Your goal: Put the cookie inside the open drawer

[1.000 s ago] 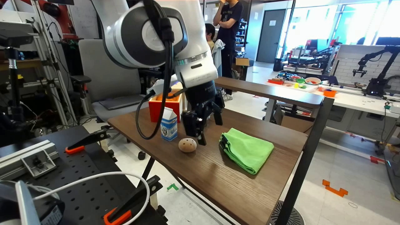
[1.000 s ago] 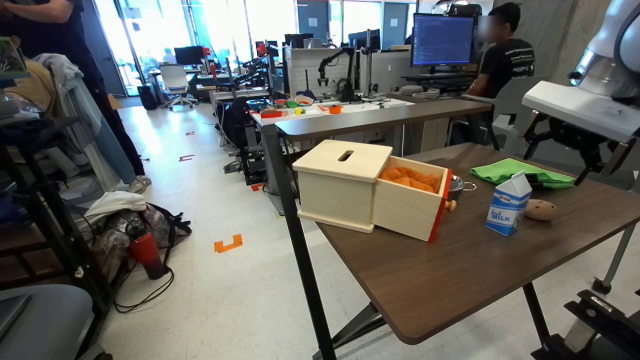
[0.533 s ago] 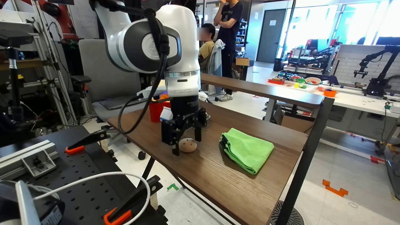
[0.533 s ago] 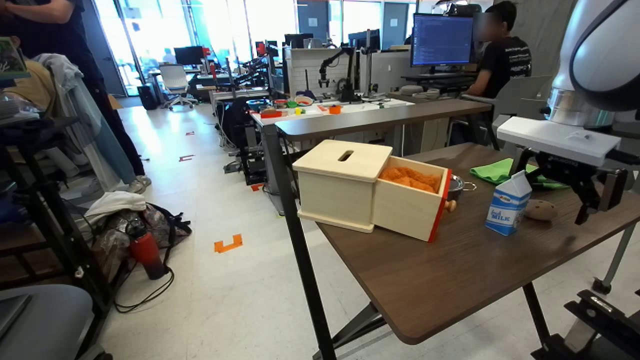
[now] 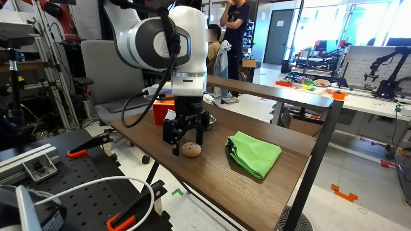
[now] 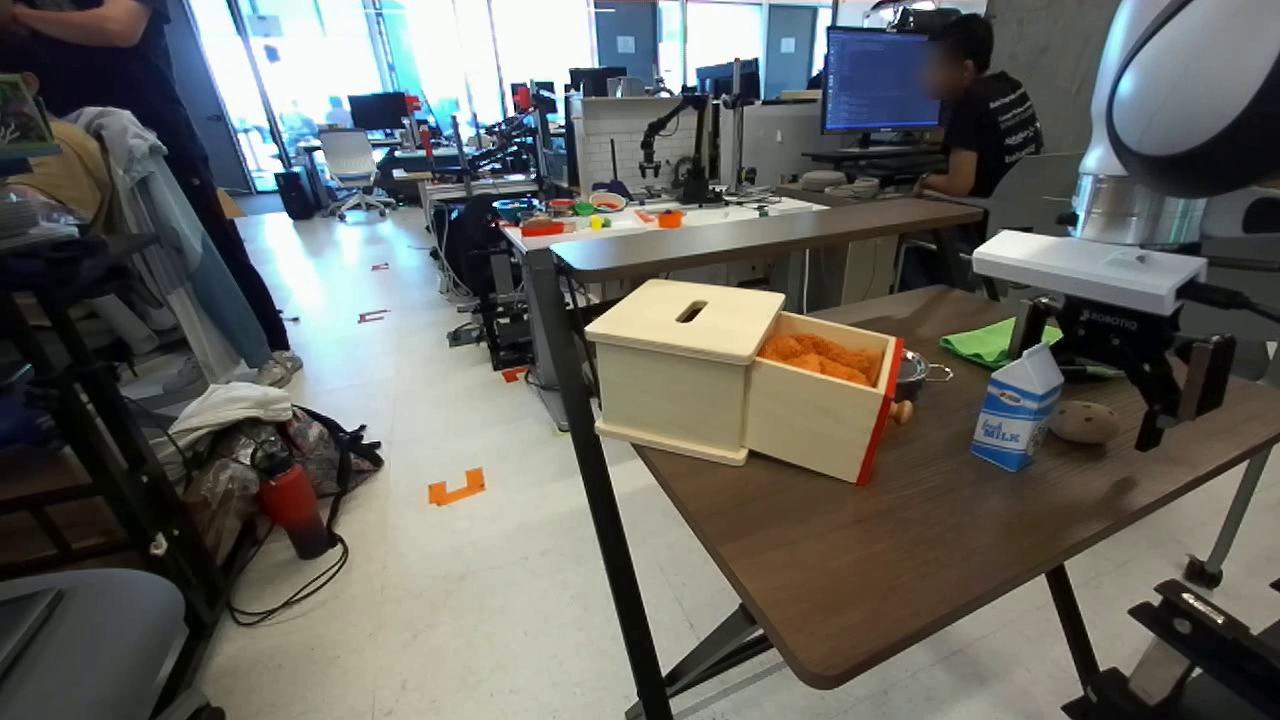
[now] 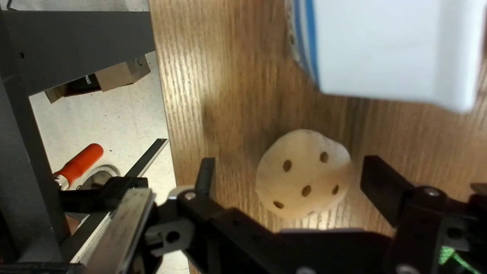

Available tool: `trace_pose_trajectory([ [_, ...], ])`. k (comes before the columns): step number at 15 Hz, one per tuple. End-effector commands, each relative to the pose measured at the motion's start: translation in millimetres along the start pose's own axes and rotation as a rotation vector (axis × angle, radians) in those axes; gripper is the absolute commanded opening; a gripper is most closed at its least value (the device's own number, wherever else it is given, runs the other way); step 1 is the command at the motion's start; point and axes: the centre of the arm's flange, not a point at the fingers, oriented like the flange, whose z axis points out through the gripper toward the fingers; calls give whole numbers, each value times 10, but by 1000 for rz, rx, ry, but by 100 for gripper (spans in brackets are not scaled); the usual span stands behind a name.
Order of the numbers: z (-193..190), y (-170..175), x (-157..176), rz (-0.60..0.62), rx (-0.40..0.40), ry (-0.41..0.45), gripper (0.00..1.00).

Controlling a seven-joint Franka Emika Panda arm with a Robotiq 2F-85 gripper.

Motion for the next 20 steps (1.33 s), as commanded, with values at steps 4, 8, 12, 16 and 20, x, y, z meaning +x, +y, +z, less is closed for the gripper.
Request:
trace_pose_trajectory([
  [4, 11, -78, 104, 46, -32, -29, 42],
  [8, -98, -51, 207, 60, -32, -46, 13],
  [12, -685, 35, 178, 33, 13, -103, 3],
  [16, -1304, 23, -151, -25, 83, -139, 3],
  [20, -1763, -61, -663, -70, 142, -183, 3],
])
